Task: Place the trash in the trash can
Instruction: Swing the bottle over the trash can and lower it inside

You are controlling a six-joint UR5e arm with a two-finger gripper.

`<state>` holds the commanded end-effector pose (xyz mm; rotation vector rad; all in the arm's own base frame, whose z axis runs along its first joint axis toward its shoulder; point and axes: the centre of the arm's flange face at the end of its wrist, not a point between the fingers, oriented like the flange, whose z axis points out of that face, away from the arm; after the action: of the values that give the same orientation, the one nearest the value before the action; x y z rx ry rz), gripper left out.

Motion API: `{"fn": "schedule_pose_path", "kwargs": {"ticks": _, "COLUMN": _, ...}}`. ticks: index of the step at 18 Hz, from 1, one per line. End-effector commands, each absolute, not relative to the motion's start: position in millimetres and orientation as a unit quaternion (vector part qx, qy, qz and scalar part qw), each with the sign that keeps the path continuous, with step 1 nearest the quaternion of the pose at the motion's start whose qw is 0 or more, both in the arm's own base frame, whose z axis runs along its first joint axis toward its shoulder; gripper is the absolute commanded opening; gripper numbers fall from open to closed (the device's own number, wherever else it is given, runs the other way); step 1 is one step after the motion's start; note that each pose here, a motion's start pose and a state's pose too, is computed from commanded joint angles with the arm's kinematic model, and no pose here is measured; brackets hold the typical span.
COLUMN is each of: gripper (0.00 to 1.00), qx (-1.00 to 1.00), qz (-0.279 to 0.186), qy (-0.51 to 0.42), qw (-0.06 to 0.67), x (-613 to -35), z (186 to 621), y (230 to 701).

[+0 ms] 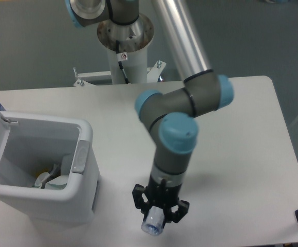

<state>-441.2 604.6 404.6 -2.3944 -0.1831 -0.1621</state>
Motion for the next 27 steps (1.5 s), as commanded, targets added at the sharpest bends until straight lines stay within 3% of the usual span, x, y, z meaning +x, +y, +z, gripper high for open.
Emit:
{"fn": "schedule_pose_path", "kwargs": {"ticks": 4, "gripper": 0.38, "qx": -0.883, "qz": -0.106, "qy": -0.064, "qw": 0.453, "x": -426.6, "z": 499.4, "y": 589.2}}
{"fn": "schedule_pose_path", "kwargs": {"ticks": 7, "gripper": 0.4, "qx": -0.861, "qz": -0.109, "qy": -0.027, "qw": 0.496, "x": -405.5, "z": 555.4, "y": 589.9}}
{"fn": "schedule_pose_path", "kwargs": {"ticks": 9, "gripper": 0.4, "qx": -0.841, "qz": -0.136, "qy": 0.005, "qw": 0.524, "x": -379.3, "z": 585.0, "y": 596.7}}
{"fn": "schedule_pose_path", "kwargs": {"ticks": 17, "gripper": 0.4, "qx": -0.817, "qz": -0.212, "qy": 0.028, "qw": 0.535, "x": -321.3, "z": 606.0, "y": 615.5}}
{"fn": "schedule_pose_path", "kwargs": {"ticks": 22, "gripper": 0.42, "qx": -0.82, "qz": -0.24, "qy": 0.032, "qw": 0.519, "x": -288.1, "z": 595.1, "y": 633.5}}
{"fn": "schedule_pose_path", "kwargs": {"ticks": 25, "gripper": 0.55, "qx": -0.821, "qz": -0.241, "qy": 0.052, "qw": 0.515, "x": -278.0, "z": 579.0, "y": 644.9}}
{"fn": "schedule_pose_path", "kwargs": {"ticks": 26, "gripper": 0.64, "qx": -0.821, "qz": -0.237, "qy": 0.065, "qw": 0.515, "x": -273.2, "z": 572.6, "y": 647.2}}
{"fn": "schedule_pose_path", "kwargs": {"ticks": 27, "gripper": 0.81, "qx": -0.821, "qz": -0.234, "qy": 0.076, "qw": 0.515, "x": -269.6, "z": 566.4, "y": 647.7}}
